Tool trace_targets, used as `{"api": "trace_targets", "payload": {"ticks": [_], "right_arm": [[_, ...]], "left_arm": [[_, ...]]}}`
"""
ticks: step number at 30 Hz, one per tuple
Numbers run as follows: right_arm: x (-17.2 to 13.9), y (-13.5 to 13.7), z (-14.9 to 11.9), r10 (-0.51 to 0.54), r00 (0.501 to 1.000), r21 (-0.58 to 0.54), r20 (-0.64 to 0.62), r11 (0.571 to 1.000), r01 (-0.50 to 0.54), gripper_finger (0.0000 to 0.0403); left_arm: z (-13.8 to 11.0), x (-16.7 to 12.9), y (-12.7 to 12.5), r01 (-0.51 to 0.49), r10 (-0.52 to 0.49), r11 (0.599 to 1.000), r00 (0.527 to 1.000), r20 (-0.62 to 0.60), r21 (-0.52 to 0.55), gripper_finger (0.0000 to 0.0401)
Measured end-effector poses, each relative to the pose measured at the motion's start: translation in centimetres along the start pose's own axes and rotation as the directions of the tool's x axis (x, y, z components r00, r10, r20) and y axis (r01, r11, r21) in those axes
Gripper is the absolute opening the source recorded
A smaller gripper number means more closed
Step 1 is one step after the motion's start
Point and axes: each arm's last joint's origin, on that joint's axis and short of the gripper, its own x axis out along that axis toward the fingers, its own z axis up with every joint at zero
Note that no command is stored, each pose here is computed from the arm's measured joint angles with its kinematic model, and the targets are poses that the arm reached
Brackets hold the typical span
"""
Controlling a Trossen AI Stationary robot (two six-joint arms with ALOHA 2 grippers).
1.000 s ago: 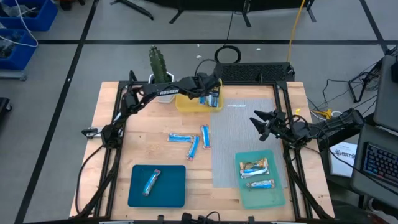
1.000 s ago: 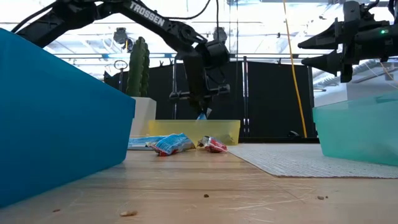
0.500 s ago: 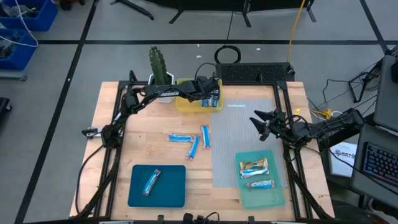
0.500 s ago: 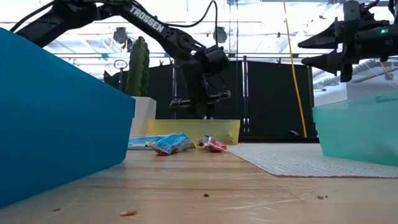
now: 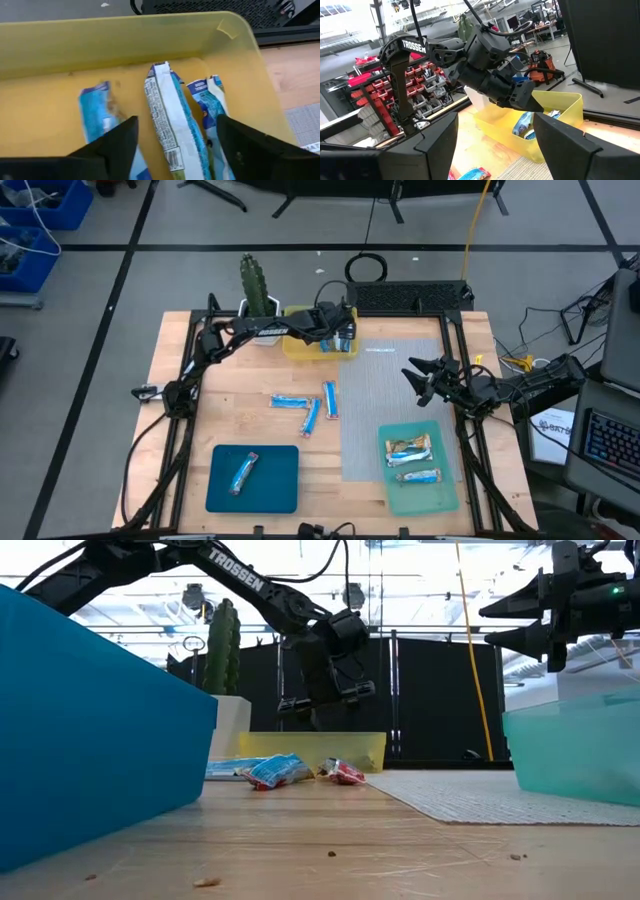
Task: Pick and place Granola Bars by type
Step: Put the yellow granola bar into the green bin
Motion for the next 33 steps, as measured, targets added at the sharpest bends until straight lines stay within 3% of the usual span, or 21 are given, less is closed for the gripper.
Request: {"api": "trace_targets", "payload": {"ticks": [8,15,26,33], "right_arm": [[0.0,0.0,0.0,0.000,1.000,0.000,0.000,1.000,0.000,0.0251],[0.0,0.0,0.0,0.000,1.000,0.000,0.000,1.000,0.000,0.0251],[0.0,0.0,0.0,0.000,1.000,0.000,0.000,1.000,0.000,0.0251],[0.0,0.0,0.0,0.000,1.000,0.000,0.000,1.000,0.000,0.0251]], "left_arm": [[-0.2,-0.1,-0.2,0.042,-0.042,0.999,0.998,-0.041,-0.001,0.0359],[0.1,-1.3,-0.9,0.118,-0.112,0.991,0.991,-0.076,0.068,0.0396],[2.6,-10.4,-2.5,0.213,-0.249,0.916,0.966,0.064,0.340,0.0397],[1.8,-17.2,-2.3,0.248,-0.278,0.871,0.960,0.009,0.425,0.0397]]}}
